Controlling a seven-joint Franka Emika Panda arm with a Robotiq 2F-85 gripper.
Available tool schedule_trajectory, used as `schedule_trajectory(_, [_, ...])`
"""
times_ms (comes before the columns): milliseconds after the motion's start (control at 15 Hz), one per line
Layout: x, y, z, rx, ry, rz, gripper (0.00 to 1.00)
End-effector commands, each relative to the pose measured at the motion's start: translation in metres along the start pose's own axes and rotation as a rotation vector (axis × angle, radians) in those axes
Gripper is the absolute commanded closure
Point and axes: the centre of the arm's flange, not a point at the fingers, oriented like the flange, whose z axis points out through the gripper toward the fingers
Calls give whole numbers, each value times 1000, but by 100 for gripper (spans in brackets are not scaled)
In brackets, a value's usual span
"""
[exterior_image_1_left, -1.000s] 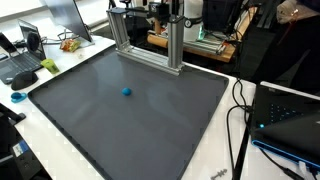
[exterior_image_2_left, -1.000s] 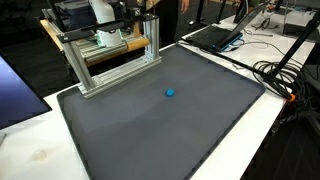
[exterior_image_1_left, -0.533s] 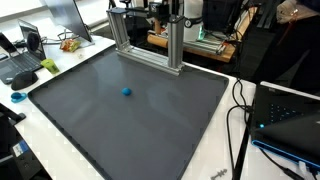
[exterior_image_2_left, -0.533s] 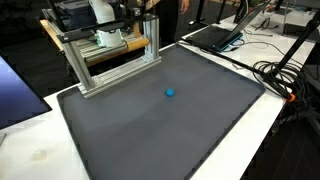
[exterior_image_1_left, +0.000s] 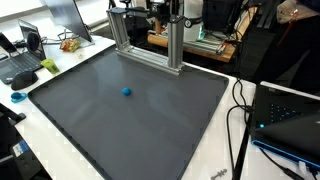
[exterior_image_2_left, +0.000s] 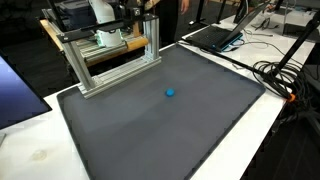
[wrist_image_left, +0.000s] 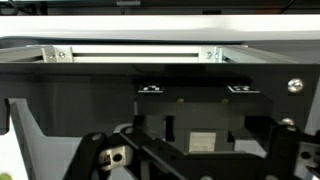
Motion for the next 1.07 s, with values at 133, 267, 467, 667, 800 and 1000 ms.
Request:
schedule_trajectory(133, [-5,-2,-1,17,-14,-7,0])
schedule_trajectory(267, [-4,-2,-1,14,-12,-7,0])
schedule_trajectory(467, [-5,-1,0,12,2,-9,0])
schedule_trajectory(667, [-5,0,3,12,8,-7,0])
schedule_trajectory(800, [-5,0,5,12,13,-7,0])
schedule_trajectory(1000, [-5,1,8,10,13,-5,5])
